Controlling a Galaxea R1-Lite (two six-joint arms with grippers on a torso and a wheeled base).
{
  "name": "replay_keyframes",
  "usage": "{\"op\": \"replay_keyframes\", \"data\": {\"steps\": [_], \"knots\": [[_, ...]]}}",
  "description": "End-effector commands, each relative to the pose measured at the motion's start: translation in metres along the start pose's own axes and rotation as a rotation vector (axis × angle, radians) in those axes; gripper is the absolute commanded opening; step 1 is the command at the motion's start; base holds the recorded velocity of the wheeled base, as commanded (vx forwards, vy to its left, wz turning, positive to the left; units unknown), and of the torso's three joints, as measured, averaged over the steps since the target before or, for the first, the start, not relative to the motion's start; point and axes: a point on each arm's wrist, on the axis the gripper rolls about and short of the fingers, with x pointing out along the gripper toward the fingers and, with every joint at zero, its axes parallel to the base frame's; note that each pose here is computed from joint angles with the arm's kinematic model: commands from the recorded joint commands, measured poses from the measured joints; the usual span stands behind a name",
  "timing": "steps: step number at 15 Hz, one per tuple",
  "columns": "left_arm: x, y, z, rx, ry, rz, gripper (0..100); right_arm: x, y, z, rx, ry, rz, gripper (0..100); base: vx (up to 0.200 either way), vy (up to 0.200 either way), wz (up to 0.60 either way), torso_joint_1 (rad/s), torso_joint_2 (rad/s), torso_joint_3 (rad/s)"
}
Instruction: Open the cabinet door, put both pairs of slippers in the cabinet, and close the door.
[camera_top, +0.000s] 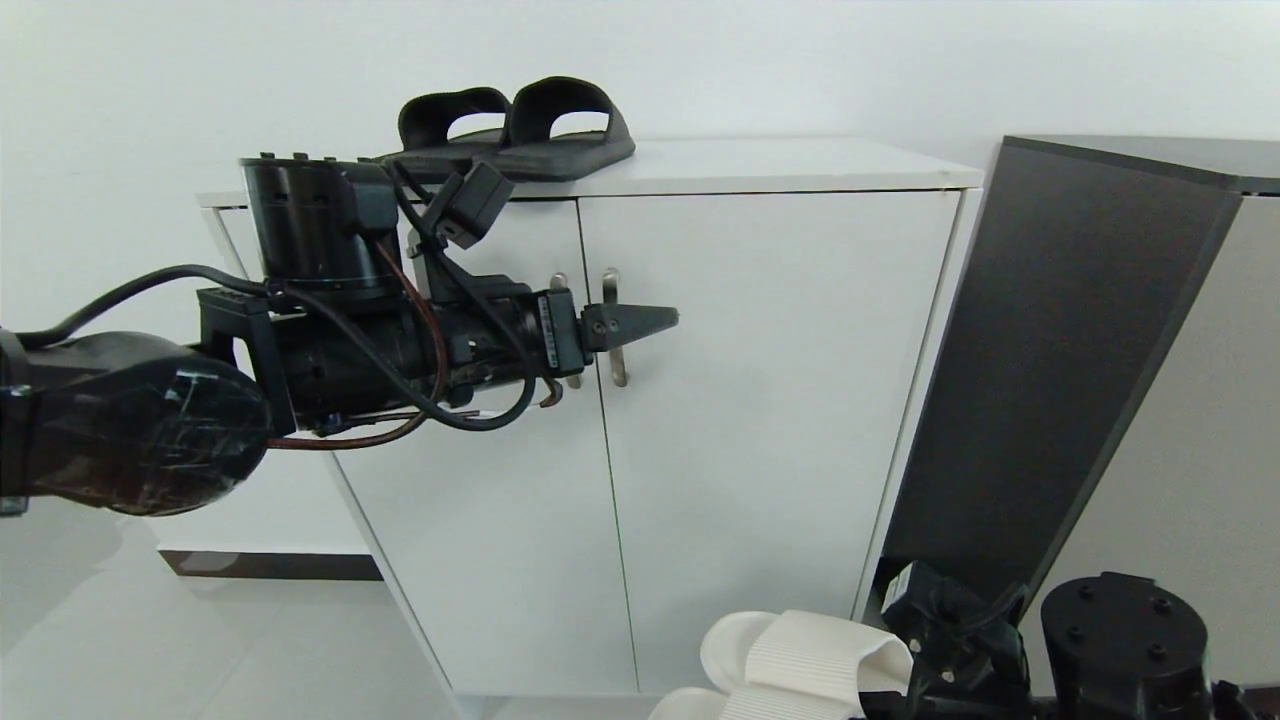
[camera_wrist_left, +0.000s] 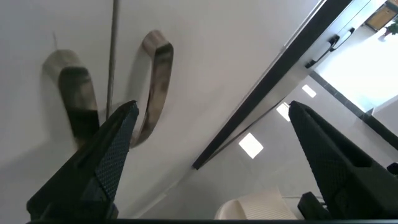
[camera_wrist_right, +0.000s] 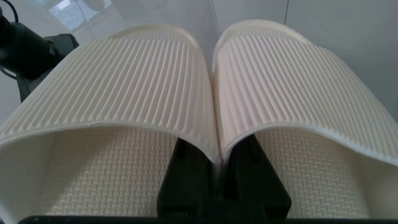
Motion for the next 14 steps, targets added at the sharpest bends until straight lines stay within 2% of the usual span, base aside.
{"op": "replay_keyframes", "data": {"steps": [1,3,4,9,12,14], "knots": [[0.007,0.004,-0.003,-0.004,0.01,0.005,100,0.0,0.0,0.0,0.0,0.001,0.0,0,0.0,0.0,0.0,0.0,0.0,0.0],[0.007,0.003,-0.003,-0.003,0.008,0.003,100,0.0,0.0,0.0,0.0,0.001,0.0,0,0.0,0.0,0.0,0.0,0.0,0.0],[0.007,0.002,-0.003,-0.002,0.007,0.001,0,0.0,0.0,0.0,0.0,0.002,0.0,0,0.0,0.0,0.0,0.0,0.0,0.0],[-0.003,-0.004,0.0,0.006,-0.007,-0.007,0,0.0,0.0,-0.001,0.0,0.002,0.0,0,0.0,0.0,0.0,0.0,0.0,0.0],[-0.025,-0.024,-0.008,0.015,0.003,-0.047,0,-0.005,0.001,-0.003,-0.004,-0.015,0.026,0,0.0,0.0,0.0,0.0,0.0,0.0],[-0.052,-0.042,-0.016,0.023,-0.002,-0.073,0,-0.013,0.005,-0.009,-0.022,-0.045,0.131,0,0.0,0.0,0.0,0.0,0.0,0.0]]}}
